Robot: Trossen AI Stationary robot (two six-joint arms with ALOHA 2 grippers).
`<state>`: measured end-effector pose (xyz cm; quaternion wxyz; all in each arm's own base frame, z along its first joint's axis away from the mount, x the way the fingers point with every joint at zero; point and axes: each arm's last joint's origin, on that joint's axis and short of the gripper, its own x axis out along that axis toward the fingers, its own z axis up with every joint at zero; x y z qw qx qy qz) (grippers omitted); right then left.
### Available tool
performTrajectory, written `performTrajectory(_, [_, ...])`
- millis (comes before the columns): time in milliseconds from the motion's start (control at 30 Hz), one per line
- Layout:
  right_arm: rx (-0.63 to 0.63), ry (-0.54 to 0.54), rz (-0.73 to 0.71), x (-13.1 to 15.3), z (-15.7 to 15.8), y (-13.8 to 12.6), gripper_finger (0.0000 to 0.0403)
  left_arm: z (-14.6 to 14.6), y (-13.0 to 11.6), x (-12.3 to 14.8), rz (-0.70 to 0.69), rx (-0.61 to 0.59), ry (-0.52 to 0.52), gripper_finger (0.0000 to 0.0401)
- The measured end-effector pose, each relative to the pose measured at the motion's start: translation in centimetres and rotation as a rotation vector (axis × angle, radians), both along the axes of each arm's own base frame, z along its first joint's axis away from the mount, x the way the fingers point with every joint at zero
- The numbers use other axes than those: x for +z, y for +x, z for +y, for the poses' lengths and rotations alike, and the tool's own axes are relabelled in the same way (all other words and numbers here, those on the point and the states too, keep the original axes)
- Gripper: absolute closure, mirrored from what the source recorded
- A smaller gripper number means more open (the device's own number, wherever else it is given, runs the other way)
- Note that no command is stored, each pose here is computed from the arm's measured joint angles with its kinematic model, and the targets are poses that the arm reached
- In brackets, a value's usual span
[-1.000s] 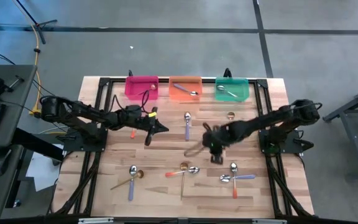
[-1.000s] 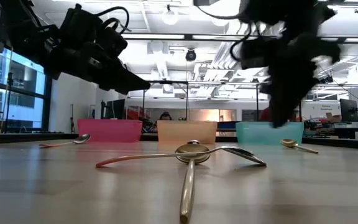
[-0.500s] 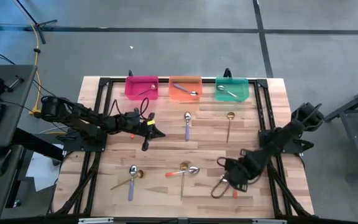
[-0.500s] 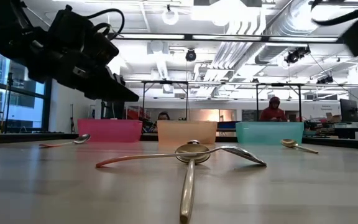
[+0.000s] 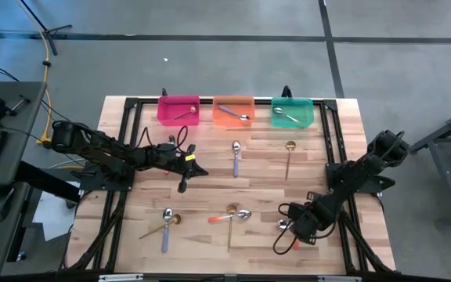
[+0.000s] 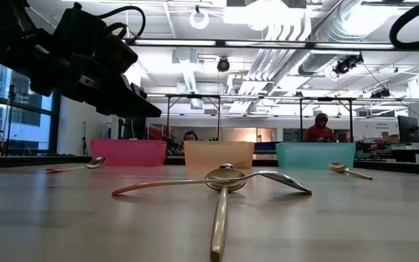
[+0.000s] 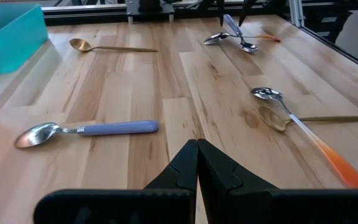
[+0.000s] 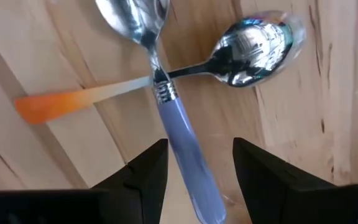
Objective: Sort silverware by color (type)
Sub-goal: Put the bottom right light violet spoon into the orange bin
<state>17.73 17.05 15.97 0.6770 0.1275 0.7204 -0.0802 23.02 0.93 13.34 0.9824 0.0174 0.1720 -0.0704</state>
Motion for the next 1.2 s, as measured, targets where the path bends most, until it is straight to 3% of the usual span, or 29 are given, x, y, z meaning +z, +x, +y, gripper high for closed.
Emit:
performTrajectory(533, [0.049, 0.001, 0.010, -2.0, 0.8, 0.8, 0.0289, 0.0, 0.0, 0.0, 0.001, 0.016, 0.006, 0.0401])
performTrajectory(800, [0.072, -0.008, 0.021, -2.2, 0.8, 0.8, 0.0379, 0.2, 0.1, 0.1, -0.006, 0.058, -0.006, 0.0401])
performTrajectory(1000, [0.095, 0.003, 0.038, -1.7, 0.7, 1.0, 0.0374, 0.2, 0.2, 0.4, -0.035, 0.067, -0.015, 0.0401])
performTrajectory(1200, [0.086, 0.049, -0.049, 0.8, 0.5, 1.9, 0.0380, 0.3, 0.2, 0.4, -0.039, 0.118, -0.040, 0.0401])
